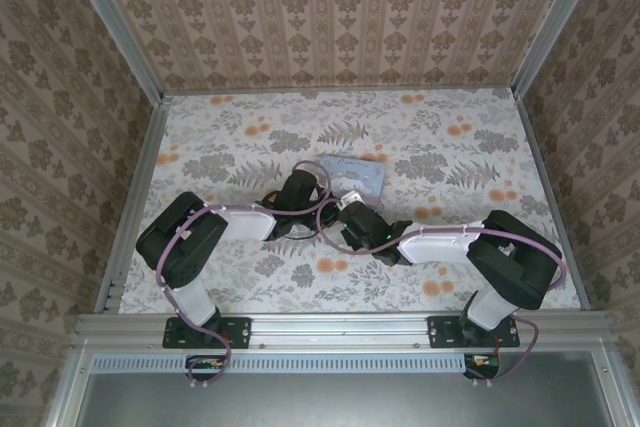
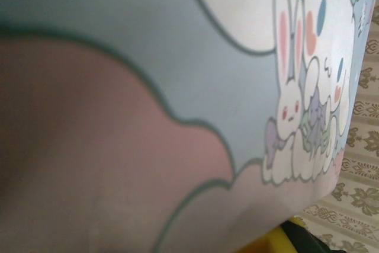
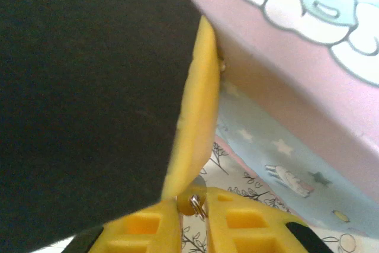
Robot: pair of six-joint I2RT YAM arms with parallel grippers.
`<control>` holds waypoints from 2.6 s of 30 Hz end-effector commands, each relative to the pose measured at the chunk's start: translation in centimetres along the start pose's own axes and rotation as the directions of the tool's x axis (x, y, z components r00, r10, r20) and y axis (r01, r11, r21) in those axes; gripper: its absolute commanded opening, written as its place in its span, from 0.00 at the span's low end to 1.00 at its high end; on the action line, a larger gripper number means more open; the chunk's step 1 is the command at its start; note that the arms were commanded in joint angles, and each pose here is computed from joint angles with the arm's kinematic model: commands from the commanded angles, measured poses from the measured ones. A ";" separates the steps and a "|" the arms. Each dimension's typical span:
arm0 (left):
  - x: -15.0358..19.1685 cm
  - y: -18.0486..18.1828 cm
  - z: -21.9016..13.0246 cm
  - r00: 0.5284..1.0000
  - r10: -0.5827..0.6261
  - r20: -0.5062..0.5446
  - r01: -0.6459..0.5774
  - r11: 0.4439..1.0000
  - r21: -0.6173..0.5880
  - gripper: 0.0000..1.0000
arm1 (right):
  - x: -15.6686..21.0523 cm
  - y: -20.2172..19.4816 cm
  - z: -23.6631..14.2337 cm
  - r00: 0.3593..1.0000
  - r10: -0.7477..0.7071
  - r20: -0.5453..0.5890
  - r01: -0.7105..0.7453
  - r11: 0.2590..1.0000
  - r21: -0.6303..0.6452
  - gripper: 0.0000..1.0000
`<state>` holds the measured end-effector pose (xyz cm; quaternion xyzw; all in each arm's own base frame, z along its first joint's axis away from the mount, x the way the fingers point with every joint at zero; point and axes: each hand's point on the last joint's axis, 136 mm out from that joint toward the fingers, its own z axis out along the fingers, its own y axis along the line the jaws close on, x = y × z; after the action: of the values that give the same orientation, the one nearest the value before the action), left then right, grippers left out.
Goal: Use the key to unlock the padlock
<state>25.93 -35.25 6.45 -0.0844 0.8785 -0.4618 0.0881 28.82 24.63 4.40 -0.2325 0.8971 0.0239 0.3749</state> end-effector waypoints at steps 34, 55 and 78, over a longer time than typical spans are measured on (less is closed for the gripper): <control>1.4 1.0 0.1 0.997 -0.030 -0.070 0.028 0.999 -0.027 0.00 | -0.3 -1.3 -3.5 0.975 0.218 -0.044 -0.222 0.947 -0.230 0.37; 1.4 0.8 0.0 0.997 -0.031 -0.071 0.029 0.999 -0.027 0.00 | -1.0 -0.3 -0.6 0.999 0.045 -0.015 -0.046 0.997 -0.054 0.35; 1.9 1.5 0.4 0.996 -0.035 -0.083 0.032 0.999 -0.035 0.00 | -5.2 0.0 -0.3 0.960 0.278 0.023 -0.262 0.926 -0.271 0.03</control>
<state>26.66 -34.95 5.95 -0.0895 0.8804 -0.4544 0.1024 29.87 25.29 4.29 -0.2102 0.9181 0.0971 0.3216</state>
